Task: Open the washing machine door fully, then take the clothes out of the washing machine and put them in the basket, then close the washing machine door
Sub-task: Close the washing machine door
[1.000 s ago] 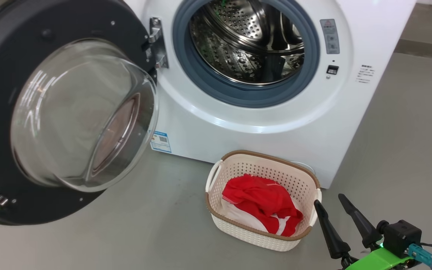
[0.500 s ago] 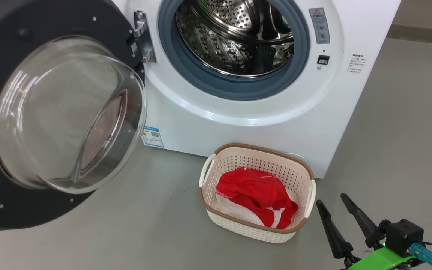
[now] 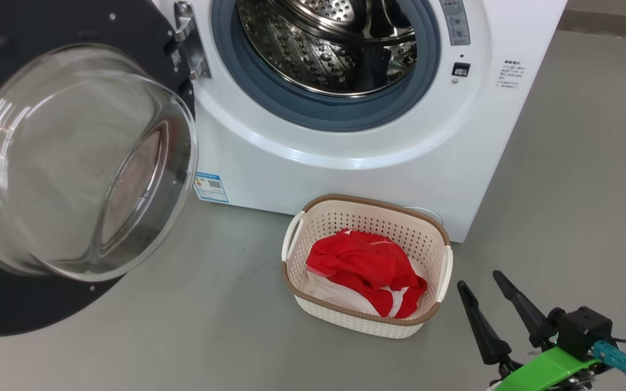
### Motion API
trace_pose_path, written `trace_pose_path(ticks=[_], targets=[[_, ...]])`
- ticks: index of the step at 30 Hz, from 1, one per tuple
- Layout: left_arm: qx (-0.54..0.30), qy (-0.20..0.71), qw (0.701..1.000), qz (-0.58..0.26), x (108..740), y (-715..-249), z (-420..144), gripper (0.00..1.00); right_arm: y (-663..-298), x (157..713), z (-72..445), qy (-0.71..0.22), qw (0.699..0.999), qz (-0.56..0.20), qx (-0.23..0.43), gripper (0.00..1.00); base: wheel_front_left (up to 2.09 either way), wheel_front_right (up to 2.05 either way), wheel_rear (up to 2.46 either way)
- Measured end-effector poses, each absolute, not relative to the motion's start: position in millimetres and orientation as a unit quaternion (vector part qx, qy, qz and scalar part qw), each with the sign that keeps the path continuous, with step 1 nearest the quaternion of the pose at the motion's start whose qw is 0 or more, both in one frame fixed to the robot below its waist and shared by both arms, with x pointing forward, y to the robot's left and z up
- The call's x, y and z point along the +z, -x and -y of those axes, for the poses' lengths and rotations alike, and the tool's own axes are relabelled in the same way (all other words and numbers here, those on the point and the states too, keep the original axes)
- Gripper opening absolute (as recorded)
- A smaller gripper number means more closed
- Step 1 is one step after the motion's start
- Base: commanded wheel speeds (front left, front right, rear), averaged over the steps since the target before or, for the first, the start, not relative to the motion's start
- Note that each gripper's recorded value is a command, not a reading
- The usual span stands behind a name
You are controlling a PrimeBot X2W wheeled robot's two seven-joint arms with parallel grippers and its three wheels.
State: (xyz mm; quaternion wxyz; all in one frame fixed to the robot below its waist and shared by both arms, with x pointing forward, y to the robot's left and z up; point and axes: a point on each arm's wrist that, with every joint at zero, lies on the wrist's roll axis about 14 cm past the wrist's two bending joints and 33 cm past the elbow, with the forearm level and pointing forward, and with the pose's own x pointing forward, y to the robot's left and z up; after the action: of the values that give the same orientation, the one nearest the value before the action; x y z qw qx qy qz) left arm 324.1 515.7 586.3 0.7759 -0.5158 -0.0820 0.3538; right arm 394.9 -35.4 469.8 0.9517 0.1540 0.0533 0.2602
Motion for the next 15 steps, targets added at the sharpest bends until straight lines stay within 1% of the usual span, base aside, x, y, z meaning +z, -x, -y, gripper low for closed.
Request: trace_pose_path(ticks=[3, 7, 15], targets=[[0.332, 0.533, 0.777, 0.052, 577.6, -332.6, -505.9, 0.0, -395.2, 463.9, 36.2, -0.156, 0.951, -0.063, 0.259, 1.0, 0.0, 0.0, 0.0], [0.318, 0.533, 0.783, 0.034, 575.3, -334.3, -502.3, 0.0, -392.4, 458.8, 34.0, -0.156, 0.949, -0.073, 0.263, 1.0, 0.0, 0.0, 0.0], [0.279, 0.551, 0.786, 0.034, 577.5, -338.2, -494.4, 0.0, -392.7, 463.2, 25.9, -0.156, 0.946, -0.068, 0.274, 1.0, 0.0, 0.0, 0.0]])
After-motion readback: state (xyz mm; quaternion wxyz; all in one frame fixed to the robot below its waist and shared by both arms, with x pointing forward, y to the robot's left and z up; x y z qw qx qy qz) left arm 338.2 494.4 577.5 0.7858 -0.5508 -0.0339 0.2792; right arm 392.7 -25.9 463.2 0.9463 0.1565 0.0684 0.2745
